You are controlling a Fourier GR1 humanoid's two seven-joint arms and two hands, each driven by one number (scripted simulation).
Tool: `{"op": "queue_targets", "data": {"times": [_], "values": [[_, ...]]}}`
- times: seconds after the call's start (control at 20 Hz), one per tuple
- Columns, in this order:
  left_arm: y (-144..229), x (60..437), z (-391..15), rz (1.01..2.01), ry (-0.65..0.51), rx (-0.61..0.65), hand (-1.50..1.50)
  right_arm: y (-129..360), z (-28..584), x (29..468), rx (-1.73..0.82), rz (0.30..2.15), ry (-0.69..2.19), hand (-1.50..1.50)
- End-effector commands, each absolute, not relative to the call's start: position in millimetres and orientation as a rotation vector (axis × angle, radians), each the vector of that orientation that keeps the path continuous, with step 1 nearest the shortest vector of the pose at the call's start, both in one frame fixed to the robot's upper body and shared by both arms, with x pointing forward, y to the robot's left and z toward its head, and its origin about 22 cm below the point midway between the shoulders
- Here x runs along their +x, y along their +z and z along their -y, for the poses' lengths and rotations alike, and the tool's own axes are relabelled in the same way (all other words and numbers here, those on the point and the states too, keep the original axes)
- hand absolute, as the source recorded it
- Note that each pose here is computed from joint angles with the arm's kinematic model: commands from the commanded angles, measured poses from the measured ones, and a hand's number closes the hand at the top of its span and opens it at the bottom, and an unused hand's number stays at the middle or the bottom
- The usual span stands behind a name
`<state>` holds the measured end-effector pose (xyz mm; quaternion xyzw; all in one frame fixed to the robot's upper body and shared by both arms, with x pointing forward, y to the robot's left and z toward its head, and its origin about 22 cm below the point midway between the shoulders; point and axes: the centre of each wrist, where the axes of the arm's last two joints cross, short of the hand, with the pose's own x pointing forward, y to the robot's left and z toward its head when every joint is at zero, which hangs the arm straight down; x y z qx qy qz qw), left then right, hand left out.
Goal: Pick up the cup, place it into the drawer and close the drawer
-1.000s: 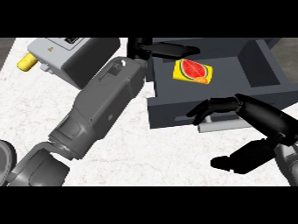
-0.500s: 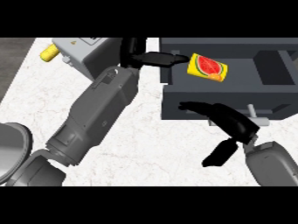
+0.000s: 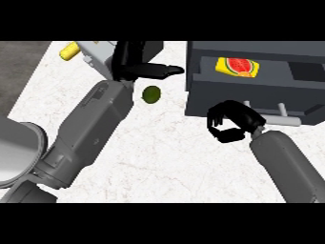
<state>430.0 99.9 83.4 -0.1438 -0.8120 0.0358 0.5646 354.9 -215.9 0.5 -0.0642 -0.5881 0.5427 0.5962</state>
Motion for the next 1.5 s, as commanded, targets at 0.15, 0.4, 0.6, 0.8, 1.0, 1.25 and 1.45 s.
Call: {"op": "queue_targets", "data": {"times": [0.15,0.4,0.6,0.8,1.0,1.25,1.45], "values": [[74.3,424.2,-138.7,1.917,0.075,-0.377,-1.5,16.5,247.9,398.6,-0.24,1.485,1.102,1.5],[64.5,418.4,-148.6,1.91,0.061,-0.382,-1.5,59.0,268.3,427.1,-0.307,1.582,0.959,1.5],[67.1,418.0,-160.5,1.905,0.046,-0.393,-1.5,87.5,286.3,437.0,-0.366,1.585,0.876,1.5],[60.2,414.0,-159.3,1.889,0.037,-0.408,-1.5,107.1,296.2,440.7,-0.361,1.618,0.857,1.5],[68.9,416.1,-167.7,1.902,0.017,-0.423,-1.5,116.4,302.9,441.1,-0.329,1.618,0.842,1.5],[58.1,410.1,-166.3,1.879,0.017,-0.446,-1.5,123.3,315.4,438.1,-0.306,1.633,0.813,1.5],[52.3,406.9,-170.0,1.879,0.03,-0.46,-1.5,124.5,316.7,436.8,-0.284,1.639,0.799,1.5]]}}
